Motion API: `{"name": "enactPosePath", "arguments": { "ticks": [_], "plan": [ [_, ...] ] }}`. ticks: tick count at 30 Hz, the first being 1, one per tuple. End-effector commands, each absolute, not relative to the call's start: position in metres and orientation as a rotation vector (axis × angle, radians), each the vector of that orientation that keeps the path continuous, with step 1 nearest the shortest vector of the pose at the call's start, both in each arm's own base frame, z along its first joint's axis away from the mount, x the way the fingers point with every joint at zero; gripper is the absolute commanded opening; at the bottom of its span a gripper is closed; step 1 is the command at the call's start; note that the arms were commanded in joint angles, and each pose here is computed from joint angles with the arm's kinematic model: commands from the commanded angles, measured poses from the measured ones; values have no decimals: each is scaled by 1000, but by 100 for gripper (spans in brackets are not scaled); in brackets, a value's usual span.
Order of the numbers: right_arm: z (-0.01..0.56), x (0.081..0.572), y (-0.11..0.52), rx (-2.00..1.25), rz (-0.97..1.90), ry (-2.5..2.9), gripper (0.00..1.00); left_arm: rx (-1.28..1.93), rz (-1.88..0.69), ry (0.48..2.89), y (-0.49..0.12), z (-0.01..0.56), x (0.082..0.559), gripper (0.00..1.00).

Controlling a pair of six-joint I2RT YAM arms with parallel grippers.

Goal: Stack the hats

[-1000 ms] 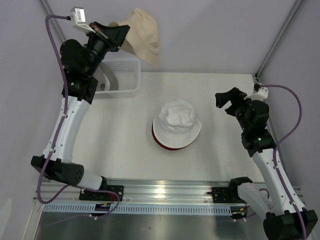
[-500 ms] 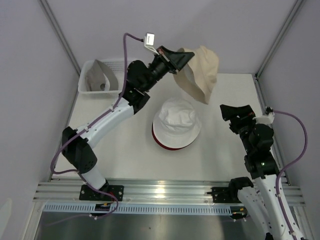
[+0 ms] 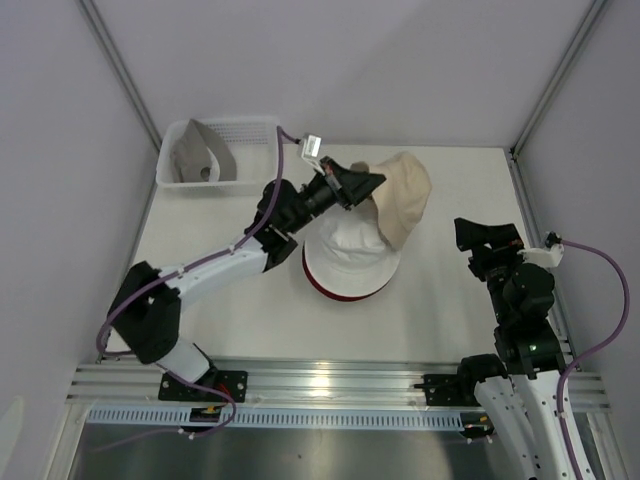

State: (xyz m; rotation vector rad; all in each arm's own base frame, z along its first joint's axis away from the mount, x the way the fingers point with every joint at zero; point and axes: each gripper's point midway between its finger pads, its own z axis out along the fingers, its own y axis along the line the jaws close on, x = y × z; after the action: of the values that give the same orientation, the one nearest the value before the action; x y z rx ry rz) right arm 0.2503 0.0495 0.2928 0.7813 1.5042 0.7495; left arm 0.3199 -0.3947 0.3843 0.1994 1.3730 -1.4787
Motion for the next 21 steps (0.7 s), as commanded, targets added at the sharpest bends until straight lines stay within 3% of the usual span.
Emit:
{"name": "enactPosePath", "arguments": {
  "ticks": [1,10,21],
  "plan": [
    [293,253,43,780,702,1499,100,213,-1385,1174,-344,437,287,1],
    [277,268,65,705,753,1600,99,109,-1300,1273,-297,406,264,1],
    [266,279,86,616,818,1685,100,1,-1236,1520,-273,292,250,1]
  ]
}}
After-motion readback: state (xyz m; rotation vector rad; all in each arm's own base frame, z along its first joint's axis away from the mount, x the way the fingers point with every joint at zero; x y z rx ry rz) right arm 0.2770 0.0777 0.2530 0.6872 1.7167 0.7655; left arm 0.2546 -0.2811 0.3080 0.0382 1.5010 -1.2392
